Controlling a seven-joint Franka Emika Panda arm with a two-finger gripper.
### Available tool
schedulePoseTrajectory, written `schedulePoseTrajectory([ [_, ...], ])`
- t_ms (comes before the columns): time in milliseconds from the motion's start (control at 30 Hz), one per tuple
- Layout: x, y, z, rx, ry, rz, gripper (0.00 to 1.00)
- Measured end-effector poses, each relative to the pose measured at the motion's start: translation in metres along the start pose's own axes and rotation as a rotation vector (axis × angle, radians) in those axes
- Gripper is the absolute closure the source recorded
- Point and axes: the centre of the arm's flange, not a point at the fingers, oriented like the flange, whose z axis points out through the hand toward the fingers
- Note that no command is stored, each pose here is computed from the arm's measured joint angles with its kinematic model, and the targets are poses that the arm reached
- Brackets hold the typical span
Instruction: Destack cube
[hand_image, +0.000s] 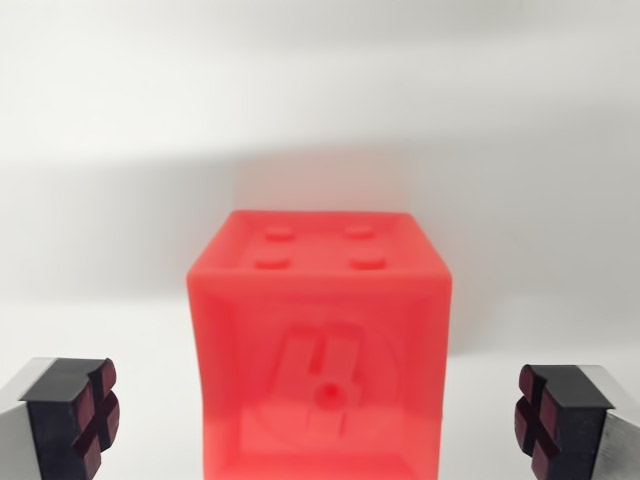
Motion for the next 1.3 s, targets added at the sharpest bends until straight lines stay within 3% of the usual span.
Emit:
schedulePoseTrajectory([
  [433, 0.0, 0.0, -0.049, 0.0021, 0.001, 0.001, 0.0],
  [1200, 0.0, 0.0, -0.146, 0.0027, 0.0034, 0.001, 0.0],
  [1300, 0.0, 0.001, -0.159, 0.0013, 0.0031, 0.001, 0.0],
])
